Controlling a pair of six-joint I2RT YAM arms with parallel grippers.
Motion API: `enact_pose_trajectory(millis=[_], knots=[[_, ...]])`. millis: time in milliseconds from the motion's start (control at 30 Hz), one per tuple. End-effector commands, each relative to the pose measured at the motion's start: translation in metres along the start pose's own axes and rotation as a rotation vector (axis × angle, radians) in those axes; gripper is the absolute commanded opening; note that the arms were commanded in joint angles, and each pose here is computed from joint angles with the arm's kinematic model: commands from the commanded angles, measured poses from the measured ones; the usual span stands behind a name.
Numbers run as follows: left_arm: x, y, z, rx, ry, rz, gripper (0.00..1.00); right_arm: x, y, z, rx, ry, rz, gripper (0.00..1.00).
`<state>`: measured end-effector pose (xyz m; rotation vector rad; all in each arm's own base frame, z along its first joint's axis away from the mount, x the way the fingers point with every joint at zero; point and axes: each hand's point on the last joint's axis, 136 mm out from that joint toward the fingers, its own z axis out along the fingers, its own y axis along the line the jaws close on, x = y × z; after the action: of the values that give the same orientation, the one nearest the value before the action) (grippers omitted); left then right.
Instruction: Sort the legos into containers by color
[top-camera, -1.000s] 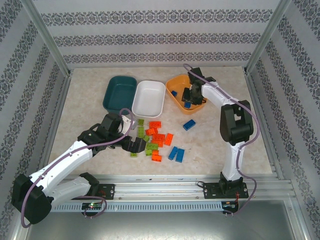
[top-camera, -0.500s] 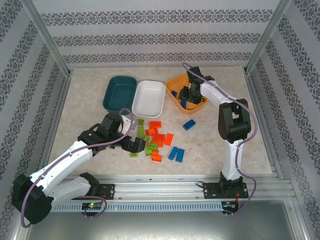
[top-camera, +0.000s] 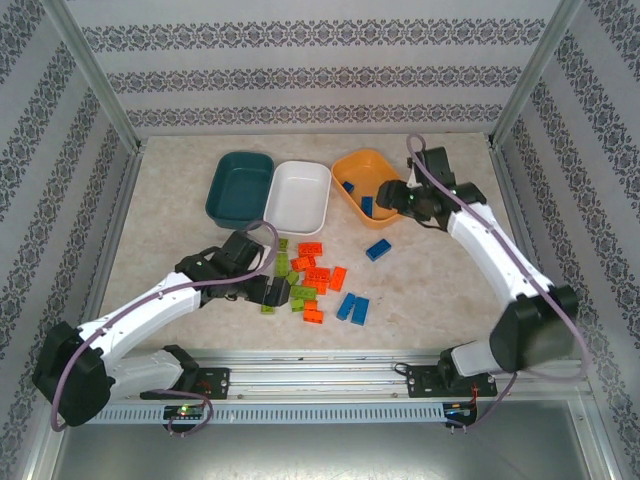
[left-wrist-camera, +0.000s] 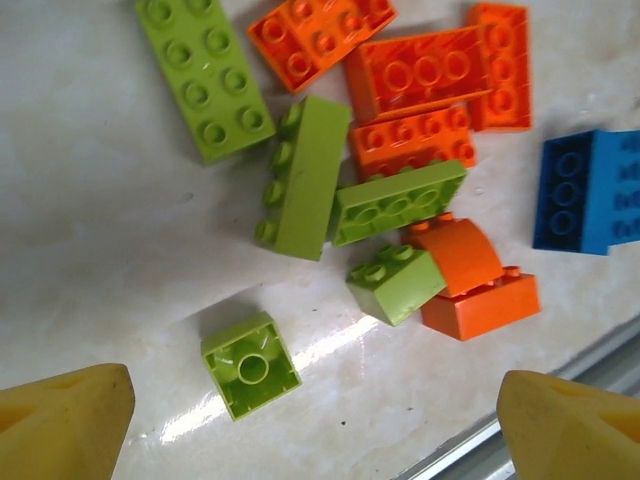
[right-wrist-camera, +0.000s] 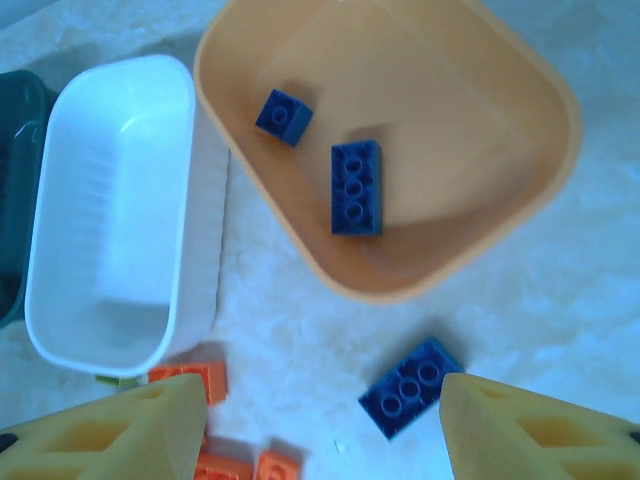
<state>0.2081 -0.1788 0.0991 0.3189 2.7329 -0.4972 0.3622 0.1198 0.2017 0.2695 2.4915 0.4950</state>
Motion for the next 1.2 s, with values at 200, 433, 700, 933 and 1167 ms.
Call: enact_pose_trajectory(millis=[200,433,700,933,1167], knots=[[0.032,0.028,0.023,-0.226,0.063,-0.102,0.87,0.096,-0.005,-0.001,0.001,0.126,-0.052,0.64],[0.032,0.033,0.038,-0.265,0.086,-0.122,0.77,0.141,-0.006,0.015,0.030,0.197,-0.082,0.64],[0.037,0.027,0.053,-0.230,0.113,-0.155,0.66,0.164,-0.019,0.026,0.059,0.244,-0.074,0.65],[0.038,0.026,0.062,-0.236,0.134,-0.146,0.59,0.167,-0.020,0.026,0.057,0.243,-0.075,0.65],[0.041,0.024,0.065,-0.224,0.147,-0.150,0.46,0.168,-0.023,0.027,0.063,0.241,-0.077,0.65]])
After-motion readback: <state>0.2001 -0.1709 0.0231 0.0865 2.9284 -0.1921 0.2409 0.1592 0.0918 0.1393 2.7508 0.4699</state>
